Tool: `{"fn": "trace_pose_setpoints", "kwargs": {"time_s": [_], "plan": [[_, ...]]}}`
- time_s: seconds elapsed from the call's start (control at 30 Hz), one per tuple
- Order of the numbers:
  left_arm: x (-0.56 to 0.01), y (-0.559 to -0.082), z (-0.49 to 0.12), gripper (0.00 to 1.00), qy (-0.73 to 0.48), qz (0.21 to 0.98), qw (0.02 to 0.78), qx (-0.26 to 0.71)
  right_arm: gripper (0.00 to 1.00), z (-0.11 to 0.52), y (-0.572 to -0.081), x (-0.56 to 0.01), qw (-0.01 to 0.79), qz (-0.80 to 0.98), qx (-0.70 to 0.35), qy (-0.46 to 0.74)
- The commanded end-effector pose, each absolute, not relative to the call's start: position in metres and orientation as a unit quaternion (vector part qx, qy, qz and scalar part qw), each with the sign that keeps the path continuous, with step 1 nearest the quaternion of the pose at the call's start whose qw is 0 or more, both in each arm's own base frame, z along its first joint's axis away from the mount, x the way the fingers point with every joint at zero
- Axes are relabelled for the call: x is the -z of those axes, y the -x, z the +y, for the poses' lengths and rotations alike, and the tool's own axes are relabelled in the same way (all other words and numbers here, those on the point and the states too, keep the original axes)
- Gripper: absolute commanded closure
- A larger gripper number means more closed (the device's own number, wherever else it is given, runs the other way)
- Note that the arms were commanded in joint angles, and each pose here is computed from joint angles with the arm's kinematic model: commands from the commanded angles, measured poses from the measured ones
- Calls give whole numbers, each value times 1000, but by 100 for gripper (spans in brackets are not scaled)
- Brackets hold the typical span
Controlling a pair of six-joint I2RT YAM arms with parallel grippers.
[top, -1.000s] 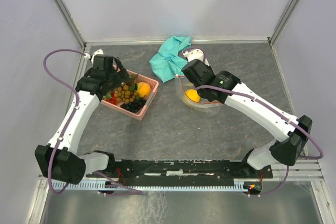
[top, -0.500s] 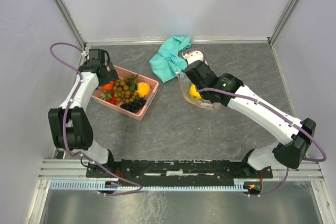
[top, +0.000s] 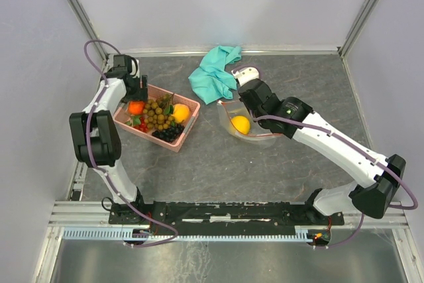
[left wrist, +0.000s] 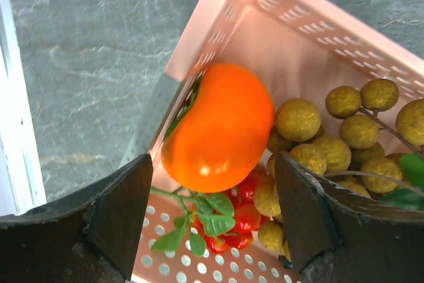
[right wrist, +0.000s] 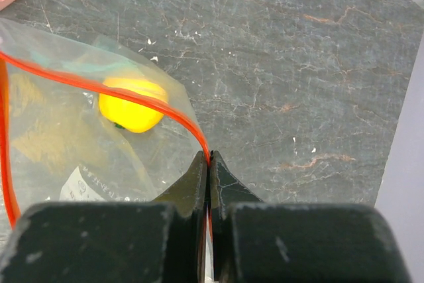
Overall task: Place the food in the zip-top bag and seal the zipper
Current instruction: Pick up the fake fruit from the bin.
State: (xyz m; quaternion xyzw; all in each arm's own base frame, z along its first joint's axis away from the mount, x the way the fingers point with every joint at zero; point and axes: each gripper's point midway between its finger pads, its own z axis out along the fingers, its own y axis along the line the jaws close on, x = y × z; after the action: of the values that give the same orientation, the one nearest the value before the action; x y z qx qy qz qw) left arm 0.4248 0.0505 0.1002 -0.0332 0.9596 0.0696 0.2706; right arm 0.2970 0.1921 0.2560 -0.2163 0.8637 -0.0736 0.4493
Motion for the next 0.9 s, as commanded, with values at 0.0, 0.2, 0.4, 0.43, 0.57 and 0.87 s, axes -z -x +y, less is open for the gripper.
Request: {"fn": "trace_pose_setpoints", "kwargs": {"time_s": [0.0,0.2,0.4,0.43,0.57,0.87], "plan": [[-105,-446,46,22,-27,959,278,-48,95,194,-298,-270,474,854,50,210],[-92,-447,45,24,-27,965,260,-32,95,197,-298,-268,471,856,44,211],[-70,-441,44,22,-16,973,228,-20,95,201,-298,-264,465,858,38,215],[-69,-442,44,22,-14,974,227,-21,95,201,-298,-263,465,858,38,215],[-64,-445,46,22,-5,974,225,-21,95,202,-299,-261,464,858,37,216],[-96,-447,49,43,23,965,260,-34,96,204,-298,-260,462,859,32,217]]}}
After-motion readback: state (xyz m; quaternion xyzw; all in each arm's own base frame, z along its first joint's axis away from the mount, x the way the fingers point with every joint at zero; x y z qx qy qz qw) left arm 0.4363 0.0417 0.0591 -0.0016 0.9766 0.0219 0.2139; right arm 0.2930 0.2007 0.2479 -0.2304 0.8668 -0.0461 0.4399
